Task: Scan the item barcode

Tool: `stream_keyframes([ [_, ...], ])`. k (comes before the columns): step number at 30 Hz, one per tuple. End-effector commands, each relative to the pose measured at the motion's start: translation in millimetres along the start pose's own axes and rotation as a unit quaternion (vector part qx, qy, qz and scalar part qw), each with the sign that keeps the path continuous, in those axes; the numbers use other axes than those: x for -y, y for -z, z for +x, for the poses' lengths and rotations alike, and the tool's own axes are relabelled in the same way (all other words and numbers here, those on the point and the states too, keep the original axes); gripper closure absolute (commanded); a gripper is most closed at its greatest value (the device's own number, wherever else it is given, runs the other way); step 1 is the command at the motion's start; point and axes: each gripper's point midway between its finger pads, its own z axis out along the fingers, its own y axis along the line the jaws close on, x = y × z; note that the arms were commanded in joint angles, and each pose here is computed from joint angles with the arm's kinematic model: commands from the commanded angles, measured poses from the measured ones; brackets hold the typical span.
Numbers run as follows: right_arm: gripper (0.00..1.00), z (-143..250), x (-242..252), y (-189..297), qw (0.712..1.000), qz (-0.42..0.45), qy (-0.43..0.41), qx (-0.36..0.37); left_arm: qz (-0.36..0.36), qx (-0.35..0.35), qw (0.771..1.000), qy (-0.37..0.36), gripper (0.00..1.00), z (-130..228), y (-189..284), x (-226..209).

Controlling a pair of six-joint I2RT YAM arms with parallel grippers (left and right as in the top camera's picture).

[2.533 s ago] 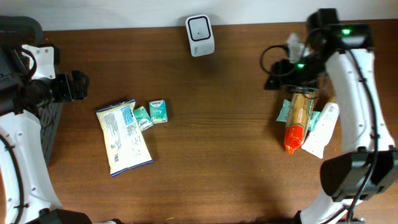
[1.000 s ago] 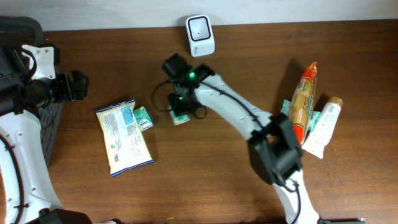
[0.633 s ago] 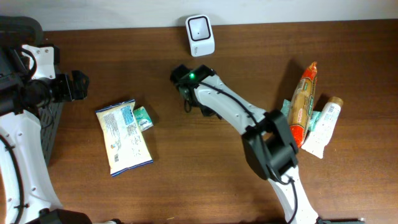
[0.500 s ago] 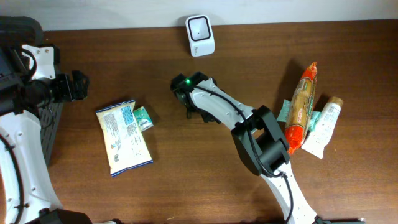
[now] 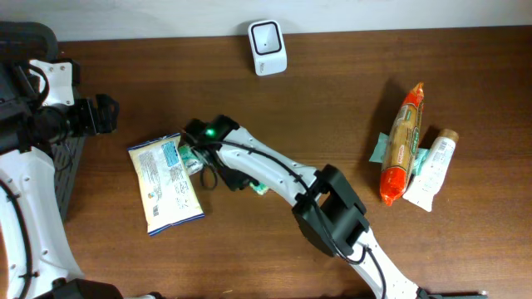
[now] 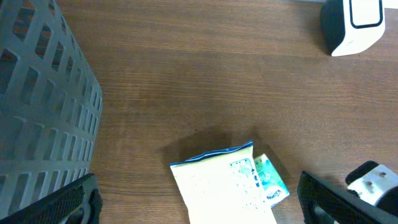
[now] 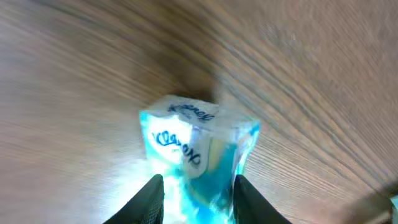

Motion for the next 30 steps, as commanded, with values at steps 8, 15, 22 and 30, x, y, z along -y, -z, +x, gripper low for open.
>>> stream_keyframes([
  [8, 0.55, -11.8, 100.1, 41.3, 0.995, -0.097, -0.037, 0.001, 0.004, 0.007, 1.000, -0.007, 0.01, -3.3, 3.3, 2.0],
  [15, 0.55, 13.1, 44.6, 30.6, 0.999, 0.021, 0.029, -0.034, 0.003, 0.007, 1.000, -0.006, 0.01, -3.2, 3.5, 1.2],
  [22, 0.51, 20.1, 29.1, -21.8, 0.996, 0.024, 0.062, -0.054, 0.003, 0.007, 1.000, -0.006, 0.01, -3.2, 3.5, 1.3],
  [30, 0.51, 4.1, 12.7, 23.3, 0.986, 0.127, 0.103, 0.023, 0.003, 0.007, 1.000, -0.006, 0.01, -3.2, 3.5, 1.3],
])
